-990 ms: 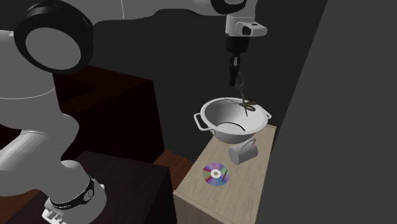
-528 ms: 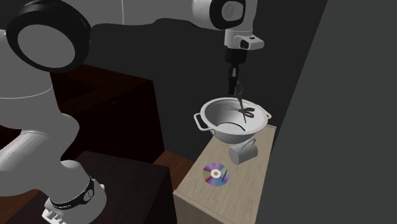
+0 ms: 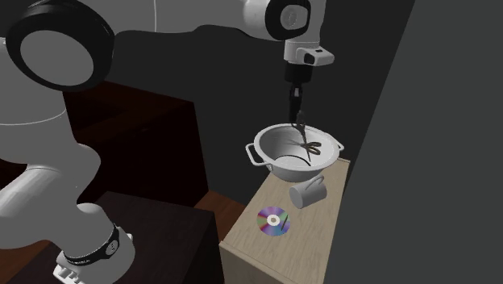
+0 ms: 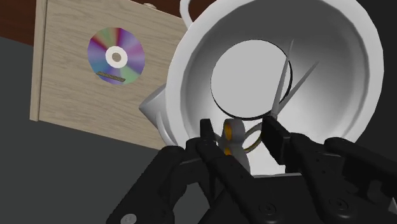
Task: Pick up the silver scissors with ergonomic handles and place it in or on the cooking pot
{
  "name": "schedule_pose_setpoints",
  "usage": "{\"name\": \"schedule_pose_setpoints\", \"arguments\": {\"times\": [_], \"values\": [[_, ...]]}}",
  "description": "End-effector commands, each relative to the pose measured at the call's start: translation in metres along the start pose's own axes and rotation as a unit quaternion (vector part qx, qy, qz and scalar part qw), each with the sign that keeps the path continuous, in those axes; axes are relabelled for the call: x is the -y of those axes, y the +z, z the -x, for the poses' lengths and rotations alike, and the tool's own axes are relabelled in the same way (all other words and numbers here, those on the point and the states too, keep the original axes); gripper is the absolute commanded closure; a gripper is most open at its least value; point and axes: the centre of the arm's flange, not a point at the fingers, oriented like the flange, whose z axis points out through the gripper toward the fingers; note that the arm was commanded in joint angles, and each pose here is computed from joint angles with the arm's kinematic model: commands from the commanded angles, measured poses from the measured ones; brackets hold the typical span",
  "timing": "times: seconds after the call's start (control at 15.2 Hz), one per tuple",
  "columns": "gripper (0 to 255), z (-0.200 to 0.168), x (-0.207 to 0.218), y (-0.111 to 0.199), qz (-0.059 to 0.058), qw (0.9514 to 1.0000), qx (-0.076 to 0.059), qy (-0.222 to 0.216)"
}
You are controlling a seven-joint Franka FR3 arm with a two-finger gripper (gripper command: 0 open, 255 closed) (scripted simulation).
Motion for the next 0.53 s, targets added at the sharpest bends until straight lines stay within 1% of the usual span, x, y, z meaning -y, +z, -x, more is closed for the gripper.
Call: {"name": "schedule_pose_setpoints", "arguments": {"times": [0.0, 0.26, 0.46], "values": [[0, 0.0, 0.0, 0.0, 0.0, 1.0, 0.0, 0.0], [0, 0.0, 0.0, 0.0, 0.0, 1.0, 0.0, 0.0], [0, 0.0, 0.0, -0.04, 0.0, 1.0, 0.0, 0.0]]}}
